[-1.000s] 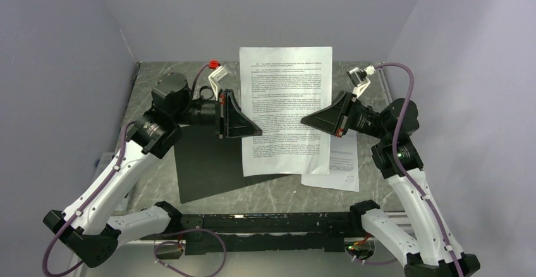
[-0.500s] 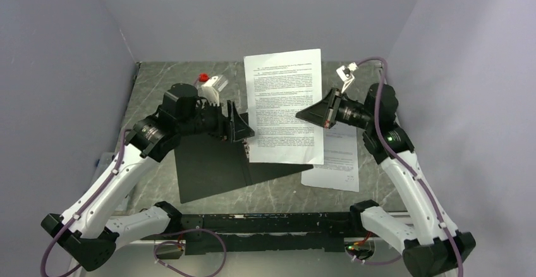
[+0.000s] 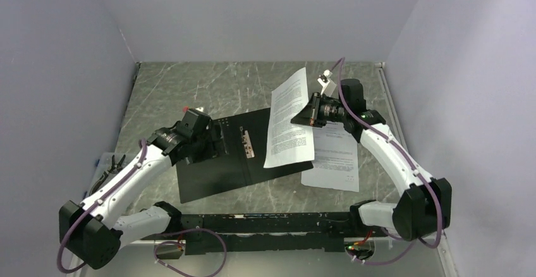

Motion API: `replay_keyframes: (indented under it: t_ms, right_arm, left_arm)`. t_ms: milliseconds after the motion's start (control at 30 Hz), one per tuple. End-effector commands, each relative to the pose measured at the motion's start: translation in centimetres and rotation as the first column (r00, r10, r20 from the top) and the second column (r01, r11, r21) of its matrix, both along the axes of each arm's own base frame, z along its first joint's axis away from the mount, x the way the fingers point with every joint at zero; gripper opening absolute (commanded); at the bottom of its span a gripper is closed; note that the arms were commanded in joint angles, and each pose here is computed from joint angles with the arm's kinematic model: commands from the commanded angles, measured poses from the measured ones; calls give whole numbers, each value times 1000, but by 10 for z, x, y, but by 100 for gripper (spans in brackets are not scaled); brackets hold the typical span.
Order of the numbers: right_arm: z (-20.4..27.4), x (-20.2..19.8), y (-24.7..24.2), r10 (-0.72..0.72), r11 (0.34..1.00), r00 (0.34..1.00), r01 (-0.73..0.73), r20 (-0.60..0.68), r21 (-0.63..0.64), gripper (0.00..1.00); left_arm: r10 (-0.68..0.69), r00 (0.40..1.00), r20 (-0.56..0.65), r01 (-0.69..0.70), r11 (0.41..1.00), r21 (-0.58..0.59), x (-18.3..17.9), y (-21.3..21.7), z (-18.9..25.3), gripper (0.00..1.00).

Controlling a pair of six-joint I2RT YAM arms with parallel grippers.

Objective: Put the files into the folder

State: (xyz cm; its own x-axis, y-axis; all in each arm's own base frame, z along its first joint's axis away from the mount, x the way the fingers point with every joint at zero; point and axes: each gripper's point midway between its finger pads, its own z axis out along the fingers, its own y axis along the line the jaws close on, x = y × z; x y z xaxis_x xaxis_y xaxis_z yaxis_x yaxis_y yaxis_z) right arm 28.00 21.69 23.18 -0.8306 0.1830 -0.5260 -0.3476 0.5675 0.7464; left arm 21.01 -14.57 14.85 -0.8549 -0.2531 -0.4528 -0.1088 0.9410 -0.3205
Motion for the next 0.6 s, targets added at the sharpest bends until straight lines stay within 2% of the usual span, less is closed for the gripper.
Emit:
replay_keyframes:
  t_ms: [0,167,567]
  right_arm:
    - [-12,12,5,27,1000,999,-27,23,-14,0]
    - [-34,21,13,61,998,998,-61,-34,1,0]
    - [-76,37,31,142,989,980,-132,-143,73,0]
  left_arm:
    - [79,996,-42,-82,994,-75,15,3,-24,93]
    - [97,988,-119,-112,986,-126,18,4,-53,91]
    - [130,973,-193,-152,983,-105,20,17,-87,89]
